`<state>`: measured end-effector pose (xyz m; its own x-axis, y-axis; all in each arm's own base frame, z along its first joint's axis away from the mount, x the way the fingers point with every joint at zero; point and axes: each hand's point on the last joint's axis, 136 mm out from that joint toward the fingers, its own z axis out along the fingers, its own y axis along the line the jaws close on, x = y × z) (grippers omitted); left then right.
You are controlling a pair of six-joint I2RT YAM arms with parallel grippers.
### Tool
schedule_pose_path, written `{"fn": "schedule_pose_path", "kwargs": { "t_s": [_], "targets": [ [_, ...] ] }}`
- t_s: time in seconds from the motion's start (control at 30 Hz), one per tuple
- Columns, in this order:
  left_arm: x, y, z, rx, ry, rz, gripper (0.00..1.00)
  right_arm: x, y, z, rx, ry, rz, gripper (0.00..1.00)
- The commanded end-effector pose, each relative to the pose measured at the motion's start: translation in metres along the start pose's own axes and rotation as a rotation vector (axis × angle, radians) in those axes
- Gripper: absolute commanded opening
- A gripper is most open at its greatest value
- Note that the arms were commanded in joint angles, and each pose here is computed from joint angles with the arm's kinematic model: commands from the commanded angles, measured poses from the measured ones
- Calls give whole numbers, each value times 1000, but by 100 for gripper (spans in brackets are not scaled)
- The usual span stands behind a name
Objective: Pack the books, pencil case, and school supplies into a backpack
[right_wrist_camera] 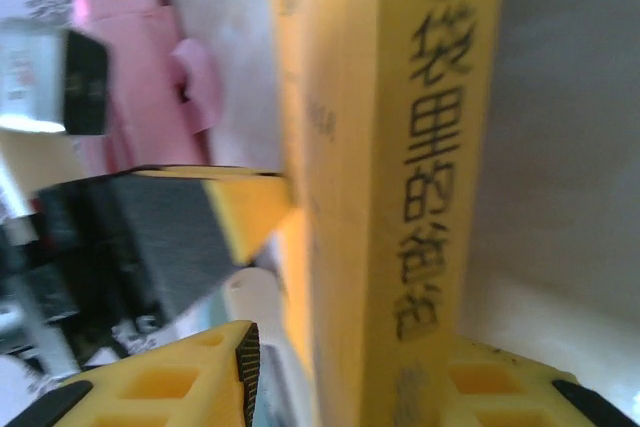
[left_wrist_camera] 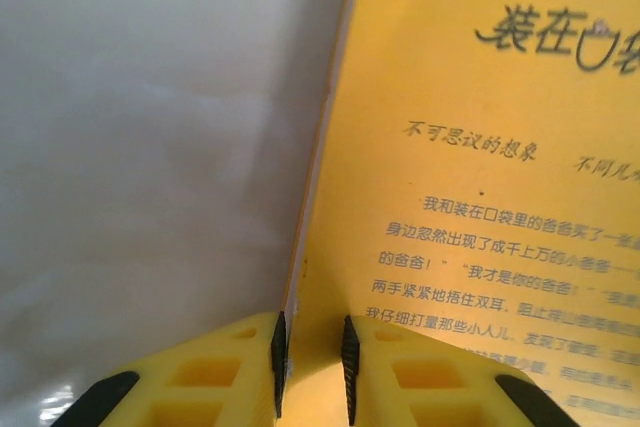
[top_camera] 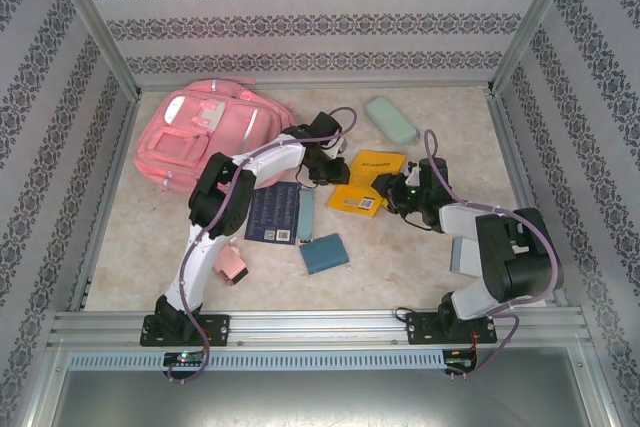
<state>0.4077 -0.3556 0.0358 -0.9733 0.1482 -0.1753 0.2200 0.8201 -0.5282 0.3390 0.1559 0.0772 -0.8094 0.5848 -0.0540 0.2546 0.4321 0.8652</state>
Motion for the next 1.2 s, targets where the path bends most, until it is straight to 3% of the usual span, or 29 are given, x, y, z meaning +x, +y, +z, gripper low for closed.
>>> {"fn": "schedule_pose_path", "kwargs": {
  "t_s": [0.0, 0.1, 0.3, 0.43, 0.63, 0.87, 1.0, 1.17],
  "targets": [
    [32, -19, 12, 48, 120, 18, 24, -3, 47, -4, -138, 8, -120, 41],
    [31, -21, 11, 50, 118, 20, 24, -1, 24, 3, -57, 32, -91, 40],
    [29, -16, 4, 29, 110, 24, 25, 1, -5, 7, 64, 41, -69, 16],
    [17, -13, -22, -1, 56, 32, 28, 0, -4, 1, 95, 29, -95, 0],
    [-16, 1, -98, -100, -106, 63, 39, -5, 12, -8, 73, 8, -127, 0],
    [-37, 84, -176, -411, -249, 39, 42, -9, 29, -11, 35, -3, -131, 0],
    [-41, 133, -196, -612, -248, 44, 42, -6, 36, -9, 15, 9, -131, 0],
    [-41, 166, -190, -749, -193, 65, 44, -1, 50, -6, -7, 28, -154, 0]
  ]
}}
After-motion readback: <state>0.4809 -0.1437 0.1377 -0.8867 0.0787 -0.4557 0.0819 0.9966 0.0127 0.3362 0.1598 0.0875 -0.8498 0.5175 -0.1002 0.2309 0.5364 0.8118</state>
